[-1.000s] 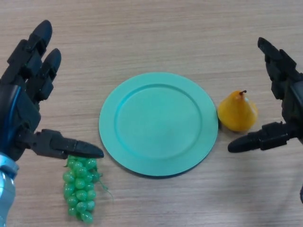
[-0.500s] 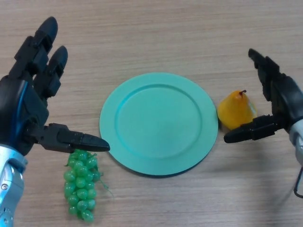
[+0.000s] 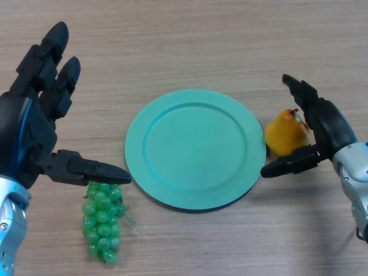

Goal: Pick up the yellow pear and place it on the plate

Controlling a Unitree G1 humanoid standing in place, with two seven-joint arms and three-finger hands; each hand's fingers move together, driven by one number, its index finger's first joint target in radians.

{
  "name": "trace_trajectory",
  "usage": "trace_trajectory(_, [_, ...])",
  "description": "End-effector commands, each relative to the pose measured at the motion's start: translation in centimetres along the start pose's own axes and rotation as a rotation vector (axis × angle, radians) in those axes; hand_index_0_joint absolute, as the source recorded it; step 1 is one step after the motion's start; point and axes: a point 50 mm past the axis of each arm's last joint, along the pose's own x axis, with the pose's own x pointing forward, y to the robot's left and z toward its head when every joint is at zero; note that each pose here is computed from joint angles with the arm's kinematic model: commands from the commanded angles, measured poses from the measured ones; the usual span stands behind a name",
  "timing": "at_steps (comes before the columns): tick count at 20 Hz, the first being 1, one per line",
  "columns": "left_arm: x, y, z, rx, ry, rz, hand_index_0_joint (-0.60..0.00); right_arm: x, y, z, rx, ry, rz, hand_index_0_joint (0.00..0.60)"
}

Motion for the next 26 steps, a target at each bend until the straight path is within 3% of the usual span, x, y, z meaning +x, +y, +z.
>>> trace_trajectory(1, [-0.5, 1.8, 4.1, 0.088, -0.259, 0.065, 0.0, 0.9, -1.8, 4.5, -0.326, -0.284, -0.103, 0.6])
trace_trajectory(3, [-0.6, 1.8, 4.1, 0.1, -0.266, 0.069, 0.0, 0.8, -1.9, 3.9, -0.469, -0.262, -0.132, 0.6])
trace_trajectory(5, [-0.7, 1.9, 4.1, 0.102, -0.27, 0.074, 0.0, 0.9, -2.3, 4.1, -0.478, -0.261, -0.188, 0.6])
trace_trajectory(10, [-0.8, 2.0, 4.2, 0.102, -0.27, 0.084, 0.0, 1.0, -2.8, 4.7, -0.575, -0.292, -0.211, 0.6])
trace_trajectory(11, [-0.8, 2.0, 4.3, 0.106, -0.278, 0.087, 0.0, 1.0, -3.1, 5.4, -0.616, -0.327, -0.24, 0.6])
trace_trajectory(14, [-0.8, 1.9, 4.4, 0.108, -0.282, 0.085, 0.0, 1.2, -3.0, 7.1, -0.573, -0.398, -0.232, 0.6])
trace_trajectory(17, [-0.8, 1.9, 4.6, 0.1, -0.289, 0.081, 0.0, 1.5, -0.6, 9.5, -0.51, -0.514, -0.19, 0.6])
trace_trajectory(18, [-0.8, 1.9, 4.6, 0.098, -0.291, 0.08, 0.0, 1.6, 0.1, 9.9, -0.467, -0.531, -0.173, 0.6])
trace_trajectory(19, [-0.9, 1.9, 4.7, 0.098, -0.296, 0.08, 0.0, 1.6, 1.5, 10.4, -0.336, -0.542, -0.115, 0.6])
trace_trajectory(22, [-1.0, 2.1, 4.6, 0.086, -0.282, 0.072, 0.0, 2.0, 3.8, 11.1, -0.244, -0.543, -0.057, 0.6])
trace_trajectory(24, [-1.2, 2.3, 4.6, 0.083, -0.277, 0.074, 0.0, 2.0, 5.6, 10.6, 0.033, -0.442, 0.036, 0.6])
trace_trajectory(25, [-1.2, 2.4, 4.6, 0.086, -0.276, 0.075, 0.0, 1.9, 6.7, 10.3, 0.202, -0.348, 0.093, 0.6])
trace_trajectory(26, [-1.3, 2.5, 4.6, 0.088, -0.275, 0.078, 0.0, 1.9, 6.9, 10.2, 0.21, -0.331, 0.095, 0.6])
